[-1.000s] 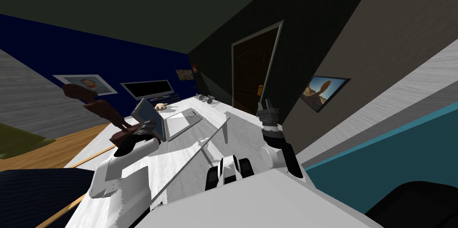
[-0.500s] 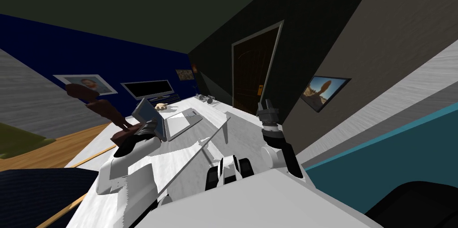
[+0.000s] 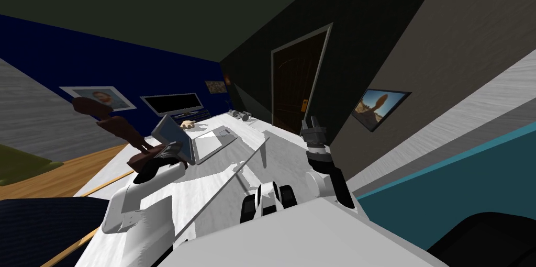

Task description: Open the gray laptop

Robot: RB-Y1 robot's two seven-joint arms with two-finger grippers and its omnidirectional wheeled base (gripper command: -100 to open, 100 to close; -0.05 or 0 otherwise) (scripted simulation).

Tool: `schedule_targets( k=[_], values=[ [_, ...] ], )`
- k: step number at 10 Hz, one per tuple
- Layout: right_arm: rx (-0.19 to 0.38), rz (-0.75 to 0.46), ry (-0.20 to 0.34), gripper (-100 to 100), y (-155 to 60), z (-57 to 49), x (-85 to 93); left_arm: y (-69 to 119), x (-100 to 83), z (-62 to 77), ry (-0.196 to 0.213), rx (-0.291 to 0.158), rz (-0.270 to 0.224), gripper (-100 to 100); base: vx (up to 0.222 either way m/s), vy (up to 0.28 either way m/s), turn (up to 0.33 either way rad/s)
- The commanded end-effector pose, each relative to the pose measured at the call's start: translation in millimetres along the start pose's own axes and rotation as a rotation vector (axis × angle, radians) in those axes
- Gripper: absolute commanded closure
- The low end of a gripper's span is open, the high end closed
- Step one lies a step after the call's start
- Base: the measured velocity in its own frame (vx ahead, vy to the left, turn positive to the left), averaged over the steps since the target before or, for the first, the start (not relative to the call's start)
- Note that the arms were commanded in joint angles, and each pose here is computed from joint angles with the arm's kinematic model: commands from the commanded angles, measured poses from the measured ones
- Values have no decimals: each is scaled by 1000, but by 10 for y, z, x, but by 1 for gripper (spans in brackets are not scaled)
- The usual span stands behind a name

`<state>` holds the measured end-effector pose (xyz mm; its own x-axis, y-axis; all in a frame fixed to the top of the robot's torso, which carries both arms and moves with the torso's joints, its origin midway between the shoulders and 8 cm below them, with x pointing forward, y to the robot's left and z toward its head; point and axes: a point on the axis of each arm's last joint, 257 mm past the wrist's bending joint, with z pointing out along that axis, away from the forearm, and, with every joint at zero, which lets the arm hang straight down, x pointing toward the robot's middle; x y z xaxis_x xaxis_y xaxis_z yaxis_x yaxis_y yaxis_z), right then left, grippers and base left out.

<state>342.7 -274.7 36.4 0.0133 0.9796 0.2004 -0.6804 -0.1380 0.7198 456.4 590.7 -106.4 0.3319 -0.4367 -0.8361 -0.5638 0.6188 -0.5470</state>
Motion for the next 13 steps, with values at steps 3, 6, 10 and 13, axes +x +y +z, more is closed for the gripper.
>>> schedule_targets(
  k=[3, 6, 10, 13],
  values=[
    [0, 0, 0, 0, 0, 0, 0, 19, -35, -4, -3, 0, -39, 100, 1, -8, -4],
    [0, 0, 0, 0, 0, 0, 0, 43, -55, -12, -4, -2, -40, 100, -1, -9, -2],
    [0, 0, 0, 0, 0, 0, 0, 91, -77, -35, -5, -4, 16, 100, 0, -11, -2],
    [0, 0, 0, 0, 0, 0, 0, 115, -79, -50, -5, -4, 17, 100, -1, -10, -3]
  ],
)
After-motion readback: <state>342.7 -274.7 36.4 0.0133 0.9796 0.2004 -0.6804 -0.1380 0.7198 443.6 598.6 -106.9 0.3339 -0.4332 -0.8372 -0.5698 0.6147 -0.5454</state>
